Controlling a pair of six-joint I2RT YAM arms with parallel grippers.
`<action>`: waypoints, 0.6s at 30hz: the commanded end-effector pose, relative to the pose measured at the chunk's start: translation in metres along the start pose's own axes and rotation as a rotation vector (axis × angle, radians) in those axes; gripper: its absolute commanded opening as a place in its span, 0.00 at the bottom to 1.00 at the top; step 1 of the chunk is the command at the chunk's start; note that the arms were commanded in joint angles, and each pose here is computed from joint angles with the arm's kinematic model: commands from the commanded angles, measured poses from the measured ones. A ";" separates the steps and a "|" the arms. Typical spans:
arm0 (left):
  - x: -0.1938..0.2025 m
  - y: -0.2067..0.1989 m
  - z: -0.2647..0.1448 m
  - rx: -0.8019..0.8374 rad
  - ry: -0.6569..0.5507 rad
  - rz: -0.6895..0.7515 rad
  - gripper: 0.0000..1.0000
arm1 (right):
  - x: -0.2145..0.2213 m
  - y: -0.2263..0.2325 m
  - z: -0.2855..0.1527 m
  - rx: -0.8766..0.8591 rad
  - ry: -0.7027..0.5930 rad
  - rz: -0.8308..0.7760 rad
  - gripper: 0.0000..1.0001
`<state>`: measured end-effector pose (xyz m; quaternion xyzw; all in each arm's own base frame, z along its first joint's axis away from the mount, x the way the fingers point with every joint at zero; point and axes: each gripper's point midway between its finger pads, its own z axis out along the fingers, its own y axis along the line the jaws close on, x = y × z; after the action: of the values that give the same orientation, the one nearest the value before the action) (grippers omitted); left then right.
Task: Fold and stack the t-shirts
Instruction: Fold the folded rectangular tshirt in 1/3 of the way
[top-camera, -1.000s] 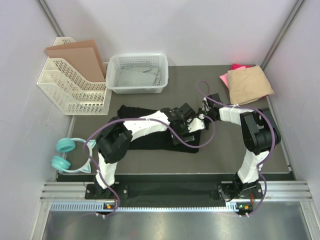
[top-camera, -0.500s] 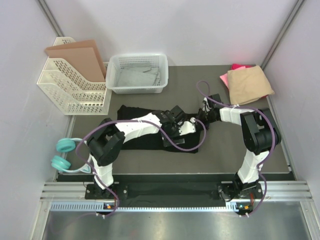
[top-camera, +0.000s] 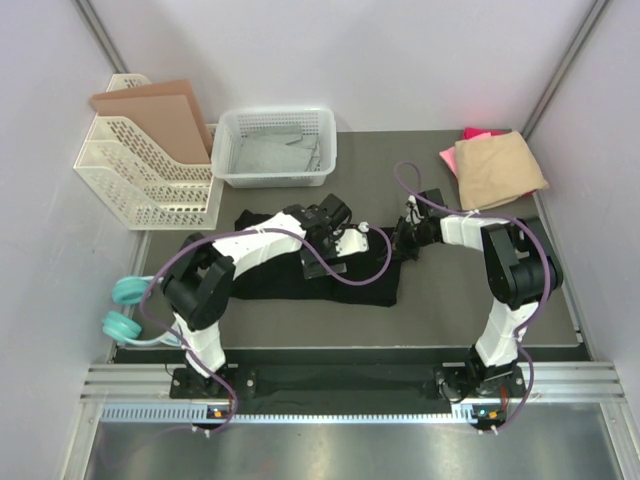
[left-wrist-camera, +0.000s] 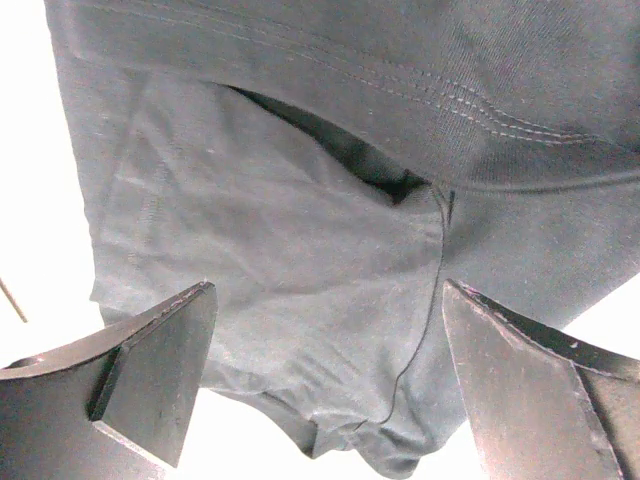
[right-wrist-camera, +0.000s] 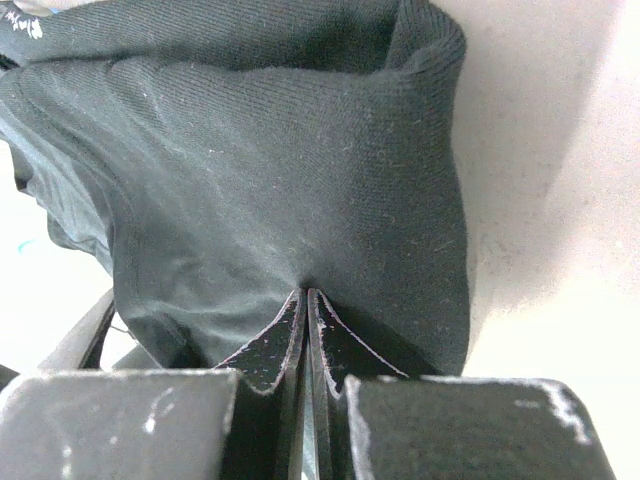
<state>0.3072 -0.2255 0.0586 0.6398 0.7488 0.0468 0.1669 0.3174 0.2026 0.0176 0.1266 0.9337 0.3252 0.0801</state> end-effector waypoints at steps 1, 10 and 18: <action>-0.017 0.015 -0.037 -0.048 -0.059 0.021 0.99 | 0.015 -0.060 0.006 0.196 0.021 0.030 0.00; -0.064 -0.014 -0.076 0.018 -0.207 0.014 0.99 | 0.013 -0.062 0.009 0.198 0.025 0.034 0.00; -0.107 -0.072 -0.048 0.156 -0.254 0.046 0.99 | 0.013 -0.060 0.007 0.197 0.022 0.037 0.00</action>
<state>0.2471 -0.3116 0.1135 0.6760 0.7034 -0.0562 0.2126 0.3176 0.2018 0.0176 0.1275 0.9306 0.3341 0.0785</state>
